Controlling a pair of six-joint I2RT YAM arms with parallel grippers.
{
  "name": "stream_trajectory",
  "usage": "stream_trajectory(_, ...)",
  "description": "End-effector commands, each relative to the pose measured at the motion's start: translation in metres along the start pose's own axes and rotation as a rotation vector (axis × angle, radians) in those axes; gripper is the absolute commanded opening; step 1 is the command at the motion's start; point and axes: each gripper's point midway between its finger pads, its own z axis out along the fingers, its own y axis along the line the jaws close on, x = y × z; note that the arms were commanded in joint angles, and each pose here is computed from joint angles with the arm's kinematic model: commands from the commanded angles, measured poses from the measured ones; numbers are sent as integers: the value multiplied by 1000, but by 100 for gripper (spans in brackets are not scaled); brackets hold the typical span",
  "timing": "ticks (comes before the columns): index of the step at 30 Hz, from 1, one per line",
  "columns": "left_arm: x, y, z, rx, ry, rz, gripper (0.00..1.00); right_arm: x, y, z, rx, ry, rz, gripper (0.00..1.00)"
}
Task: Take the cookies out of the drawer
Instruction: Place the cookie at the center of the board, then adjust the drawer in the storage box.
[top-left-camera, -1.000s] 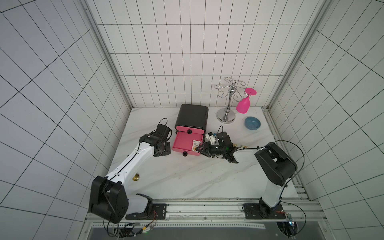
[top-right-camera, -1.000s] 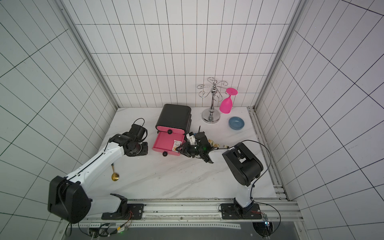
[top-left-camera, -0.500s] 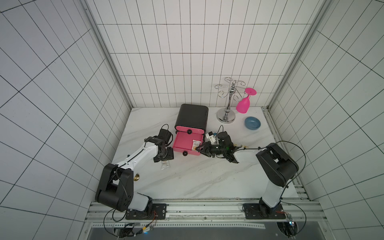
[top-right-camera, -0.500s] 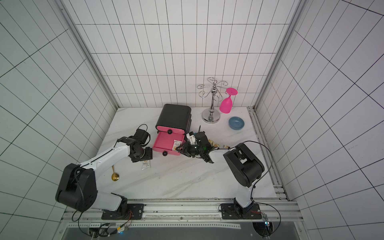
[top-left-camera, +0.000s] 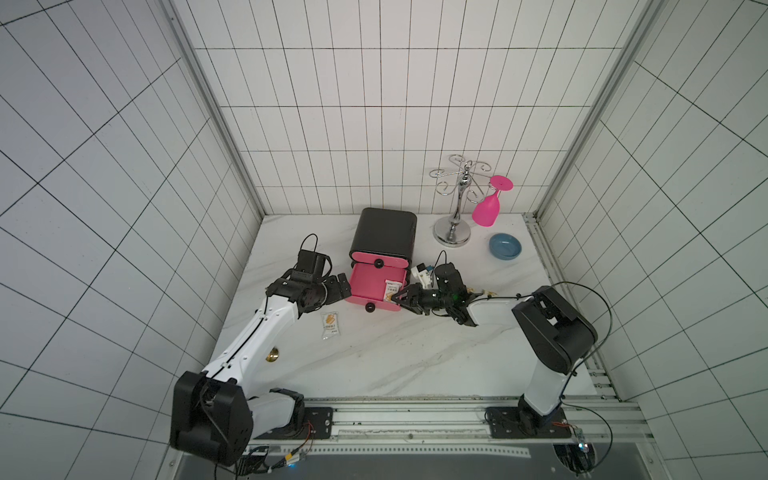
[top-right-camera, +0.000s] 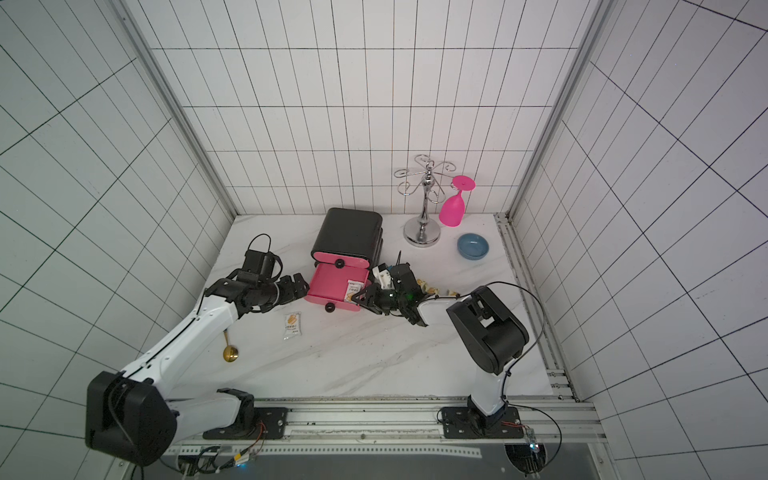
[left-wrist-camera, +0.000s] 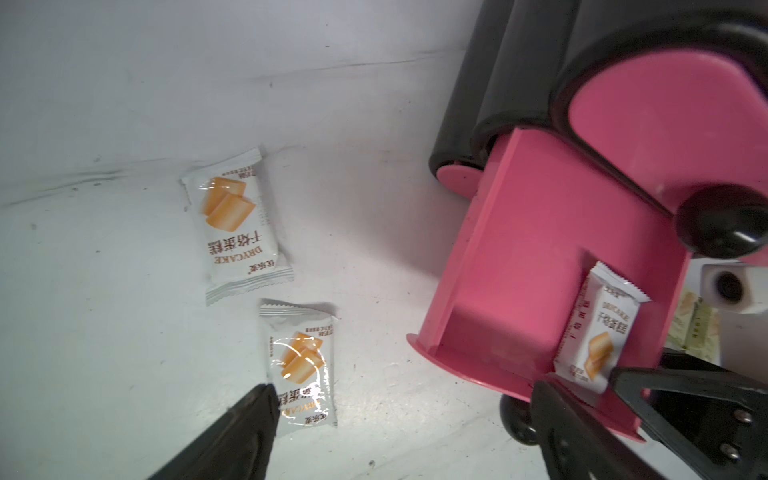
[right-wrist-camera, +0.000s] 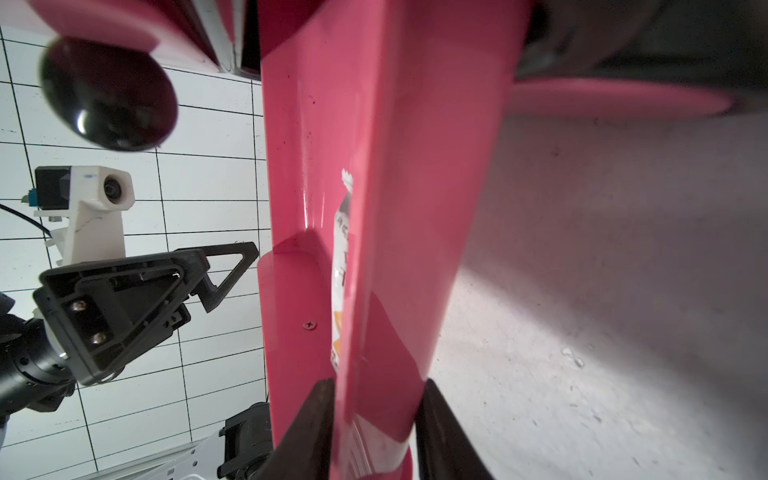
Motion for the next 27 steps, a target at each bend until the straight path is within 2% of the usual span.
stream_trajectory(1, 7, -25, 11, 173, 40, -66, 98, -19, 32, -6, -62, -34, -75, 36)
stream_trajectory(4, 13, -30, 22, 280, 33, -155, 98, -20, 33, -6, -65, -34, -77, 37)
stream_trajectory(9, 15, -27, 34, 345, -7, -248, 98, -21, 36, -7, -65, -35, -82, 37)
stream_trajectory(13, 5, -29, 32, 391, -84, -292, 98, -21, 36, -6, -66, -32, -81, 38)
stream_trajectory(21, -10, -37, 27, 473, -171, -325, 98, -21, 36, -4, -74, -28, -76, 39)
stream_trajectory(27, -9, -37, 42, 491, -152, -350, 98, -21, 36, -3, -76, -26, -74, 39)
